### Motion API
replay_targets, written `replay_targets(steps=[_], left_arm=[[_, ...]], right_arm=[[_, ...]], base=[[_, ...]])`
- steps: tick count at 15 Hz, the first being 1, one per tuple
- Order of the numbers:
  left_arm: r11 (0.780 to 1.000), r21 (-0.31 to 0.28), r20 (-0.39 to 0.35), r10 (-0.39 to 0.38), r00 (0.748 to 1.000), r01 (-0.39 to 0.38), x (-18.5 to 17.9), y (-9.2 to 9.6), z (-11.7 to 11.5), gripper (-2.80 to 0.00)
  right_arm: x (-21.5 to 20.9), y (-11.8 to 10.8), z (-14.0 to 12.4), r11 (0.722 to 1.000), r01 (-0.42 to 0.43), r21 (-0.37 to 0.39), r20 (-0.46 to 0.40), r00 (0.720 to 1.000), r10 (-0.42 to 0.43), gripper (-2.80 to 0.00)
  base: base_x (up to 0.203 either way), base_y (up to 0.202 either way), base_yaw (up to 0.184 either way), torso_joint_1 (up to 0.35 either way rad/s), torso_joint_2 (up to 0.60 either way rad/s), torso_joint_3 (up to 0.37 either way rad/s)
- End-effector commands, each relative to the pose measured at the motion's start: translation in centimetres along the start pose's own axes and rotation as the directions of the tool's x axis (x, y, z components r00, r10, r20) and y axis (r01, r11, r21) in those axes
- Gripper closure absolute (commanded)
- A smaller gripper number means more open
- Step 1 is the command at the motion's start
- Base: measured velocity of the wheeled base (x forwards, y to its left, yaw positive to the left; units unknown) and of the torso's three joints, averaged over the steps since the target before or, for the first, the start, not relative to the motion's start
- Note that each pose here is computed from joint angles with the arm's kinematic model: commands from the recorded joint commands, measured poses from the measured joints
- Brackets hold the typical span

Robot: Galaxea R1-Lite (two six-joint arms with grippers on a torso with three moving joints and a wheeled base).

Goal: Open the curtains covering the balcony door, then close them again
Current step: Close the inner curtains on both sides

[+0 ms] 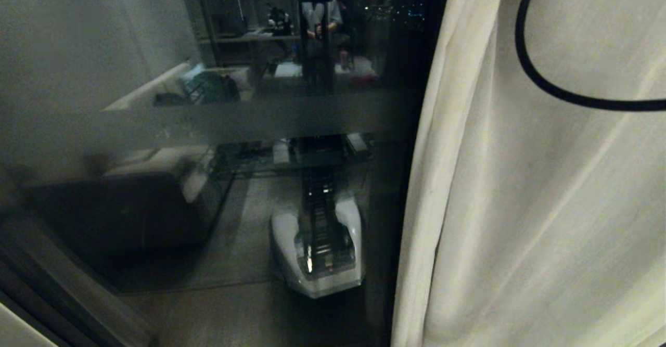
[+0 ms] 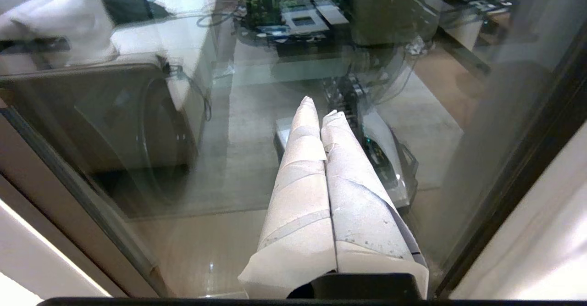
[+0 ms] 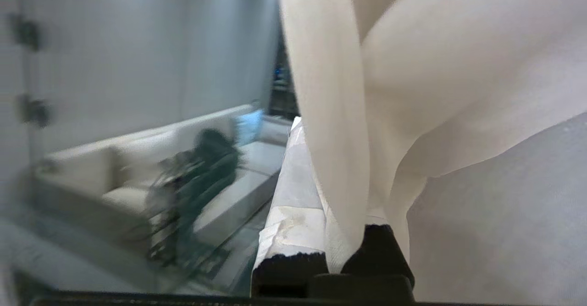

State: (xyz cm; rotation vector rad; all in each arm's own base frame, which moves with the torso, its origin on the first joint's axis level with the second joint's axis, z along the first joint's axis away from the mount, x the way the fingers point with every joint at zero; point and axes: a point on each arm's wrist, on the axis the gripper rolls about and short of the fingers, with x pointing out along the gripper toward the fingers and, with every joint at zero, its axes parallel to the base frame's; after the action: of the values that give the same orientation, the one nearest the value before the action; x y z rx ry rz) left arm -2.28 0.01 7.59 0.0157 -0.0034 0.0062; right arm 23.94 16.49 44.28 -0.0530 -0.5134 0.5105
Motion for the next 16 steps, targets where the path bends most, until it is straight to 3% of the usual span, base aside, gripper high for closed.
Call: replay_targets(steps=[1,9,16], left_arm=[[1.0,0.0,0.001,0.0,1.0,0.0,0.0,0.0,0.0,0.0],[1.0,0.0,0.001,0.0,1.0,0.0,0.0,0.0,0.0,0.0],[1.0,0.0,0.001,0.0,1.0,0.0,0.0,0.0,0.0,0.0]], right_arm=[[1.1,1.9,-1.8,0.999,-0.045,0.014,-0.031,0.998,0.045,0.0],[4.5,6.9,-5.7,0.998,-0.059,0.032,-0.083,0.995,0.062,0.0],[5.2,12.0,-8.2,0.987,-0.161,0.01,-0.095,0.982,0.162,0.0]], base=[[0.0,0.0,0.0,0.0,0.0,0.0],[0.0,0.0,0.0,0.0,0.0,0.0],[0.0,0.0,0.0,0.0,0.0,0.0]])
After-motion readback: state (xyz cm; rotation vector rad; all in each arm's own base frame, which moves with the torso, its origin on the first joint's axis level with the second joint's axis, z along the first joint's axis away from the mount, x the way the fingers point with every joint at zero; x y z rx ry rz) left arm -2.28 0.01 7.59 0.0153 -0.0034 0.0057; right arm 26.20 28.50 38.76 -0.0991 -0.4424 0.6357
